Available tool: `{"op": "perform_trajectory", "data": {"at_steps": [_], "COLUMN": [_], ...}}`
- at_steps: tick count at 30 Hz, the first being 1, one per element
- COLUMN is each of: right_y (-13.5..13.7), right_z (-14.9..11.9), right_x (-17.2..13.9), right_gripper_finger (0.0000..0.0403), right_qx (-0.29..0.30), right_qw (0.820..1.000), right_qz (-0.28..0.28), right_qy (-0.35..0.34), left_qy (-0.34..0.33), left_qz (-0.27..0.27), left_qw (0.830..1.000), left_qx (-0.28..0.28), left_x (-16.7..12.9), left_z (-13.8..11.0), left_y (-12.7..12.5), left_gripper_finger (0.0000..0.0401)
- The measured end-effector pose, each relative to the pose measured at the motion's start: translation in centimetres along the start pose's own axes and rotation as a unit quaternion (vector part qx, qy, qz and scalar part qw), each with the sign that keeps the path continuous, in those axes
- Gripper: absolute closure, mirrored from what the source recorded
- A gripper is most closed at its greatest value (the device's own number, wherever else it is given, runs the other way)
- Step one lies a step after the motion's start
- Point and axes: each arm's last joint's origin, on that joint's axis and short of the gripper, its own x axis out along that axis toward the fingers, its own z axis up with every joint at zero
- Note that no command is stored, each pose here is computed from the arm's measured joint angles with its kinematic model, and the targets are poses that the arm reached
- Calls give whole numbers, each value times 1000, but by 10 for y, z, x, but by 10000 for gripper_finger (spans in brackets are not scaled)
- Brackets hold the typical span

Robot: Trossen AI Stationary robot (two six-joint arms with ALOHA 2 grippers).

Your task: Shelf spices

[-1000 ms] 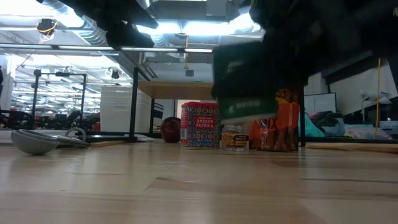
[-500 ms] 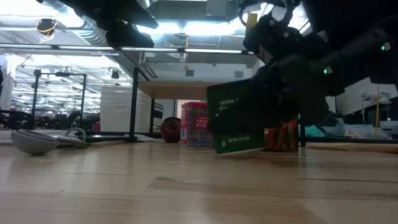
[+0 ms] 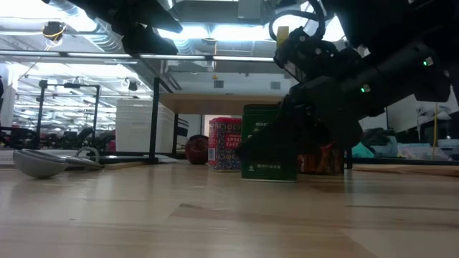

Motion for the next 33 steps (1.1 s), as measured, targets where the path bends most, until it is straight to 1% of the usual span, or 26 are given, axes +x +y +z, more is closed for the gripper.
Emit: {"op": "perform_trajectory", "data": {"at_steps": [4,8,11,15,18,21,25,29,33], "right_y": [0,0,-2,-5,-8,-14,-25,-39,-51], "right_z": [0,3,13,35,54,69,83,96,106], "right_x": [0,-1,-6,-18,-30,-44,-67,-95,-120], "right_gripper_finger": [165,155,156,158,158,158,158,157,157], "right_qx": [1,2,3,-9,-22,-38,-81,-94,-94], "right_qw": [1000,1000,1000,998,997,995,994,993,992], "right_qz": [0,0,-2,-2,-2,-16,-41,-61,-75], "right_qy": [-1,-4,-20,-54,-80,-91,-65,-40,-35], "left_qy": [0,0,1,1,1,1,-3,-23,-50], "left_qz": [0,0,-1,-1,-1,-2,-14,-37,-47], "left_qw": [1000,1000,1000,1000,1000,1000,999,999,998], "left_qx": [0,-1,-1,2,-10,-20,-38,-21,1], "left_x": [0,0,0,0,0,0,4,15,33], "left_z": [0,0,0,0,0,0,-2,-4,-7], "left_y": [0,0,0,0,0,-1,-8,-22,-34], "left_gripper_finger": [72,72,72,72,72,72,72,72,72]}}
